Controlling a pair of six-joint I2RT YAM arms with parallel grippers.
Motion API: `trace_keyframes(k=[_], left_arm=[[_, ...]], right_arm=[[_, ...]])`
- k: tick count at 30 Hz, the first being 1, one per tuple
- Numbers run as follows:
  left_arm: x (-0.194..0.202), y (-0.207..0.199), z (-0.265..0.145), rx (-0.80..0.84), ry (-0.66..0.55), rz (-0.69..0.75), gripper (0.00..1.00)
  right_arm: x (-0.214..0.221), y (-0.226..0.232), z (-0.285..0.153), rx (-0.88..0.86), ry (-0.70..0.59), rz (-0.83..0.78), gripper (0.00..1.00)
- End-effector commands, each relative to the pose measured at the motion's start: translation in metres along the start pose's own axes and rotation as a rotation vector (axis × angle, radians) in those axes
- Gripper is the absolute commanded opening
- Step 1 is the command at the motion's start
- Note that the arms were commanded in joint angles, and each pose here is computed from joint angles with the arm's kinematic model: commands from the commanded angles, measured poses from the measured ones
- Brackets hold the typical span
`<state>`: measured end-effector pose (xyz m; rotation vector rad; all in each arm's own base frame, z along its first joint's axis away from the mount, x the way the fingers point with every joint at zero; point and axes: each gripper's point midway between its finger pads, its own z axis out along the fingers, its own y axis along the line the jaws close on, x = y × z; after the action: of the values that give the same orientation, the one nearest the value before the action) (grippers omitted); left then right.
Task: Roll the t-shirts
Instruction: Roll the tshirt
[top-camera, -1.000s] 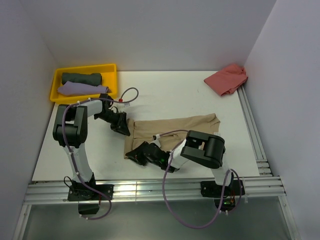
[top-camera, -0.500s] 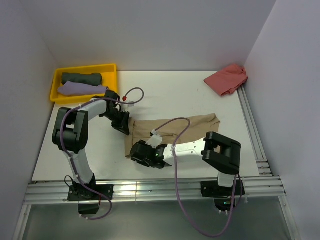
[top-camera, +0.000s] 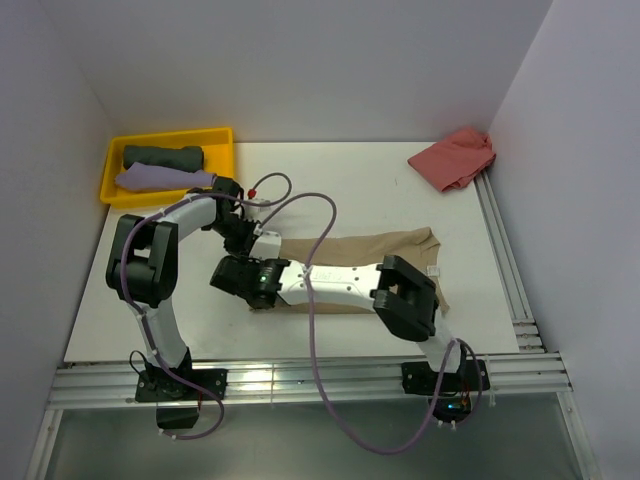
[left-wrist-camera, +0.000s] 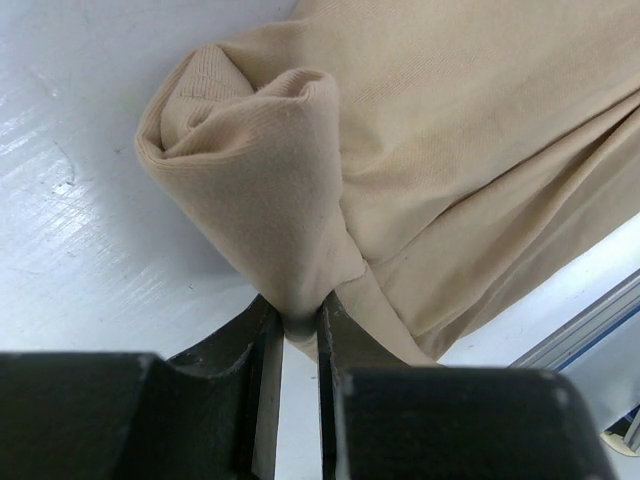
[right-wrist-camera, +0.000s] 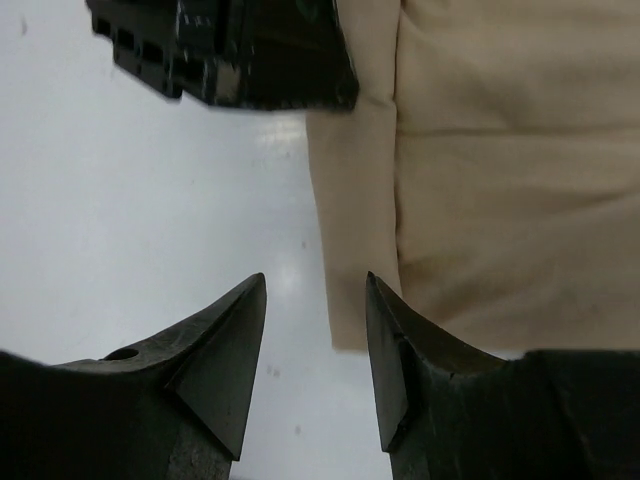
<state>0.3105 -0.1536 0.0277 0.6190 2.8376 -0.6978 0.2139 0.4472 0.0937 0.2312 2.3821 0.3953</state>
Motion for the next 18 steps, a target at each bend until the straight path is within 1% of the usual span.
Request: trace_keyframes(k=[1,3,8,13,18], left_arm=[[-0.017,-0.001,-0.013,-0.039,-0.044,0.047,0.08],[-0.018,-0.001,-0.013,-0.039,-0.041,0.049,0.08],[-0.016,-0.003,-0.011,-0.040,-0.037,0.051,0.08],[-0.016,-0.005,-0.010,-0.037,-0.034,0.051,0.08],[-0.017,-0.006,-0.009,-0.040,-0.034,0.055,0.08]], right_arm=[[-0.019,-0.018,0.022,0.127,-0.073,-0.154,0.52],[-0.030,-0.011,0.024,0.137,-0.100,-0.177,0.52],[-0.034,0.002,0.037,0.138,-0.123,-0.206,0.51],[-0.031,0.002,0.045,0.165,-0.126,-0.233,0.51],[-0.023,0.004,0.053,0.151,-0.115,-0.233,0.50]])
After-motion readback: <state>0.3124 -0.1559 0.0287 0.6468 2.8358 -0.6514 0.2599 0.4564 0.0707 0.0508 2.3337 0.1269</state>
